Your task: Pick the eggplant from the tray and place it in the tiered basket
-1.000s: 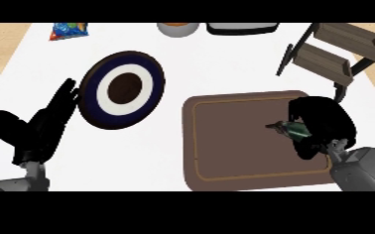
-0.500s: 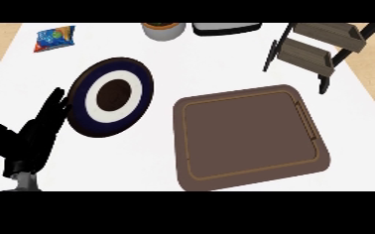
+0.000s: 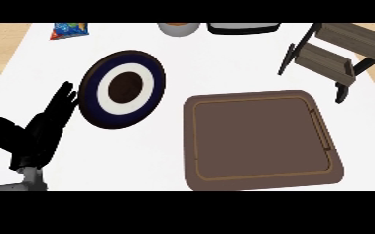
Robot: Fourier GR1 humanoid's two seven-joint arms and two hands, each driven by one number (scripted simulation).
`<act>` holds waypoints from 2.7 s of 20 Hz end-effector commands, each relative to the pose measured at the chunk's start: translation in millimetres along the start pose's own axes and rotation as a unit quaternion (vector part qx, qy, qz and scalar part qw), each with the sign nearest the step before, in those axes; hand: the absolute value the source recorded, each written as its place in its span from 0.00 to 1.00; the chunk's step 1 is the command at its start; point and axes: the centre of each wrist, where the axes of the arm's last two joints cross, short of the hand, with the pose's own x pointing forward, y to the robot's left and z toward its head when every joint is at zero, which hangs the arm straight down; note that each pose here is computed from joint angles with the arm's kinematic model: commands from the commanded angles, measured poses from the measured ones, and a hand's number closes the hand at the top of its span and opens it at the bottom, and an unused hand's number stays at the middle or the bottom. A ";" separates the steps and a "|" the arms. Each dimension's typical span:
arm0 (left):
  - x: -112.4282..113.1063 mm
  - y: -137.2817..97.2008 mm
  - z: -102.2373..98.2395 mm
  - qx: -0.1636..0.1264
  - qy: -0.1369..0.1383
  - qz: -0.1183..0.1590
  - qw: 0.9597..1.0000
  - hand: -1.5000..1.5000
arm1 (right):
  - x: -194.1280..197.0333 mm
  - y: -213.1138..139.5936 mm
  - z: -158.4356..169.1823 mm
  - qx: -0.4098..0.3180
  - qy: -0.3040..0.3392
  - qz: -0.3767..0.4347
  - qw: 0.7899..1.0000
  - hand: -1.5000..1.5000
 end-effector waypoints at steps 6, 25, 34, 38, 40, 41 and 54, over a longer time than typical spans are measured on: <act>10.8 -32.7 -22.2 -0.035 -0.009 -0.009 0.999 0.50 | 13.7 -54.6 -12.6 0.010 -0.006 -0.022 1.000 1.00; 23.3 -32.0 -13.7 -0.046 -0.017 -0.009 0.999 0.50 | 94.1 28.6 -90.4 0.070 0.051 -0.029 0.996 1.00; 11.5 -20.1 -10.9 -0.046 -0.018 -0.010 0.999 0.50 | 104.8 102.0 -109.9 0.062 0.036 -0.007 0.997 1.00; 9.9 -13.8 -12.8 -0.032 -0.002 -0.001 0.999 0.50 | 96.6 110.9 -114.5 0.049 0.045 0.015 0.998 1.00; 26.2 -24.7 -21.0 -0.040 -0.016 -0.011 0.999 0.50 | 85.3 113.9 -123.3 0.037 0.044 0.013 0.998 1.00; 21.4 -24.7 -17.4 -0.051 -0.017 -0.009 0.999 0.50 | 86.6 112.1 -126.2 0.044 0.048 0.019 0.998 1.00; 12.6 -16.0 -23.7 -0.043 -0.010 -0.015 0.999 0.50 | 89.4 148.4 -145.5 -0.028 0.030 -0.061 0.997 0.00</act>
